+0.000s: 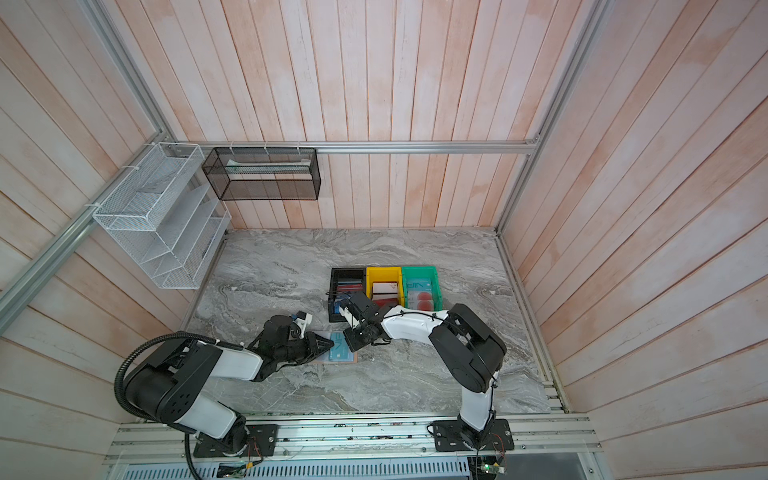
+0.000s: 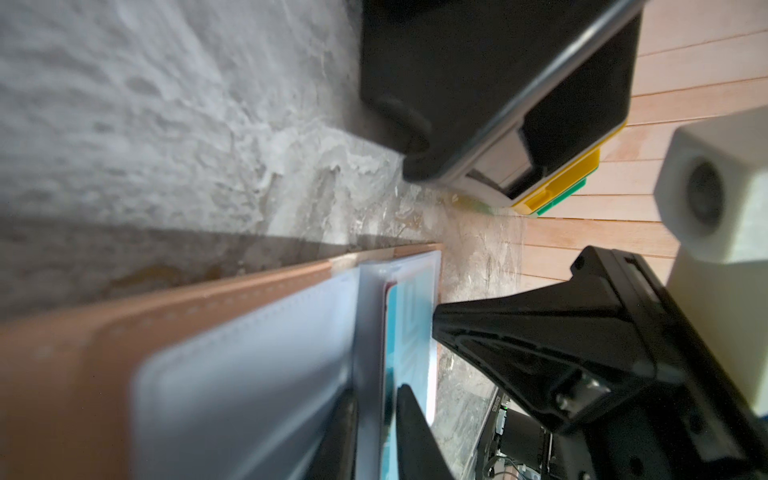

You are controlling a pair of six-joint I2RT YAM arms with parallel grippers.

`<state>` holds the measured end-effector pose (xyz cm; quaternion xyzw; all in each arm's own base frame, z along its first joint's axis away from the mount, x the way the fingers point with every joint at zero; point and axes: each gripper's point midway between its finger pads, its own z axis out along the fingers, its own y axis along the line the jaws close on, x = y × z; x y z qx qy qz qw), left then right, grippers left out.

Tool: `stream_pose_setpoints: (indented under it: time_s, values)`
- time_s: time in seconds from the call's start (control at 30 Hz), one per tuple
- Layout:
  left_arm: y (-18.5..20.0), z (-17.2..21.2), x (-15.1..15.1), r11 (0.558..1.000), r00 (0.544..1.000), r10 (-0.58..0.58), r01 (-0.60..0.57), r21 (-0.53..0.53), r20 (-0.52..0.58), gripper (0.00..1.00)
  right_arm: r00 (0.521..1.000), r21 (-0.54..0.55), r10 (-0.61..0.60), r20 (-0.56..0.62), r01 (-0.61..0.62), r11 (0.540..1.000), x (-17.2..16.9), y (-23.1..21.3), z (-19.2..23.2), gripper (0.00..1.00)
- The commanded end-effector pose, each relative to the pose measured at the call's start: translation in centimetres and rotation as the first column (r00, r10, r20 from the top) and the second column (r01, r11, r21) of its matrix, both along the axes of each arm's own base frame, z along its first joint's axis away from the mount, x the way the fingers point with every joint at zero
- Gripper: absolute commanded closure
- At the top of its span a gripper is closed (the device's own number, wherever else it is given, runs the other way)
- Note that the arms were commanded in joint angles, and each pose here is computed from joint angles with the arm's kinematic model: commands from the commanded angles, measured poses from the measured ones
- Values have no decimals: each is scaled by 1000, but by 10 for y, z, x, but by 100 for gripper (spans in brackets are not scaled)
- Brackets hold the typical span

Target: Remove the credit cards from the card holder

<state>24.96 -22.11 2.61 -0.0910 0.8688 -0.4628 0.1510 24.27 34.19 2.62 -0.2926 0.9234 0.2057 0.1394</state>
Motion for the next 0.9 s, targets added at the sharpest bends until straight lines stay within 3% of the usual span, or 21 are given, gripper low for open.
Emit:
stream_pose_setpoints:
  time_s: [0.0,0.47,0.87]
  values:
    - [7,-15,-8,998,999,6,-3,64,-40,79,997,-106,-3,-74,-5,994,-18,-22,-30,94]
    - [9,-17,-10,997,999,9,-5,72,-50,79,997,-109,-9,-79,0,994,-20,-25,-31,94]
    - [10,-20,-11,998,998,9,-5,70,-58,89,996,-116,-7,-89,-3,993,-23,-27,-35,94]
